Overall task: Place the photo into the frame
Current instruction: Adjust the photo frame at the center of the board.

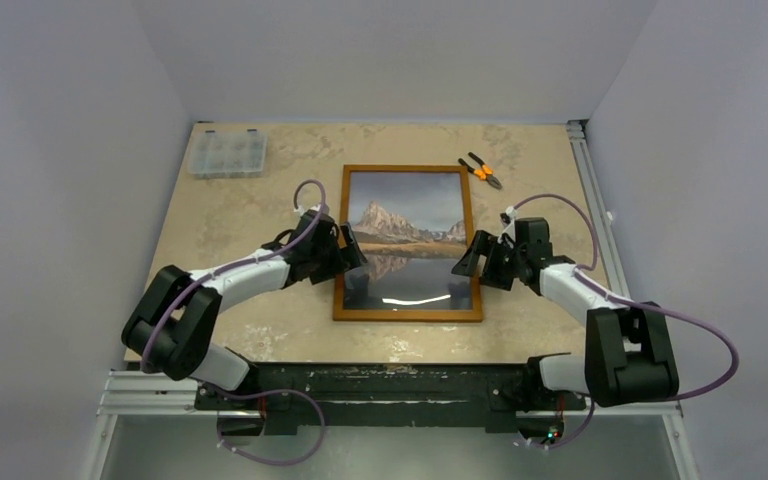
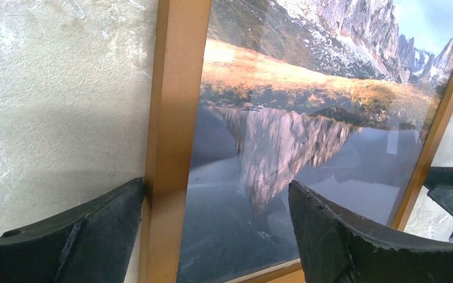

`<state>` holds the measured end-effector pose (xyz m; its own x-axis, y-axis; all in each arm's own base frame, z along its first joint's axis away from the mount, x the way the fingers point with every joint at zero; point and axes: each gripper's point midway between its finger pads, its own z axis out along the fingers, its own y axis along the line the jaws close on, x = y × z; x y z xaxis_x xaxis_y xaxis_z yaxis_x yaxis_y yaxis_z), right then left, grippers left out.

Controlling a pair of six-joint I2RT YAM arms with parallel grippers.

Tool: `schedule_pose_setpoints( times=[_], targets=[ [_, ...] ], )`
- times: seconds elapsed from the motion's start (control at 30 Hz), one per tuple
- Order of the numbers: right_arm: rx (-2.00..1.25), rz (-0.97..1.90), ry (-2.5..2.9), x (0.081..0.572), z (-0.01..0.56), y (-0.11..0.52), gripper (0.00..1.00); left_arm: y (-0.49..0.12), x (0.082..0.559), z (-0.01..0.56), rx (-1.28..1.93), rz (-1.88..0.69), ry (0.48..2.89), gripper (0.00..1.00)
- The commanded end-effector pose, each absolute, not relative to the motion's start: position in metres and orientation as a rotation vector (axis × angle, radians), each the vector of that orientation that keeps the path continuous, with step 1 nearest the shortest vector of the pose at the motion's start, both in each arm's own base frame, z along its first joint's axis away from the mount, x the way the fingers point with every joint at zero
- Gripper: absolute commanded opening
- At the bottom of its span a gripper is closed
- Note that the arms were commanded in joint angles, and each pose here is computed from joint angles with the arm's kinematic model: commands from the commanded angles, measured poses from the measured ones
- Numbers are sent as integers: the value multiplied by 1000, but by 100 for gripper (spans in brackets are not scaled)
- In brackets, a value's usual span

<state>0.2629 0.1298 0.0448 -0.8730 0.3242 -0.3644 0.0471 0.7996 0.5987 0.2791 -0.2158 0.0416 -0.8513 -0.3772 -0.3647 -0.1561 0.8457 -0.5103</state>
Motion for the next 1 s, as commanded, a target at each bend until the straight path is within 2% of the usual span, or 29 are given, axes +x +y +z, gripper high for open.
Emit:
schedule_pose_setpoints(
  times=[0.0, 0.53, 0.97],
  targets=[
    [244, 959, 2567, 243, 50, 147, 80, -245, 228, 23, -412, -800, 2710, 88],
    [232, 854, 2570, 250, 58, 137, 81, -249, 214, 21, -420, -795, 2704, 88],
    [225, 766, 2510, 256, 80, 127, 90, -234, 225, 47, -349, -704, 2628, 93]
  ],
)
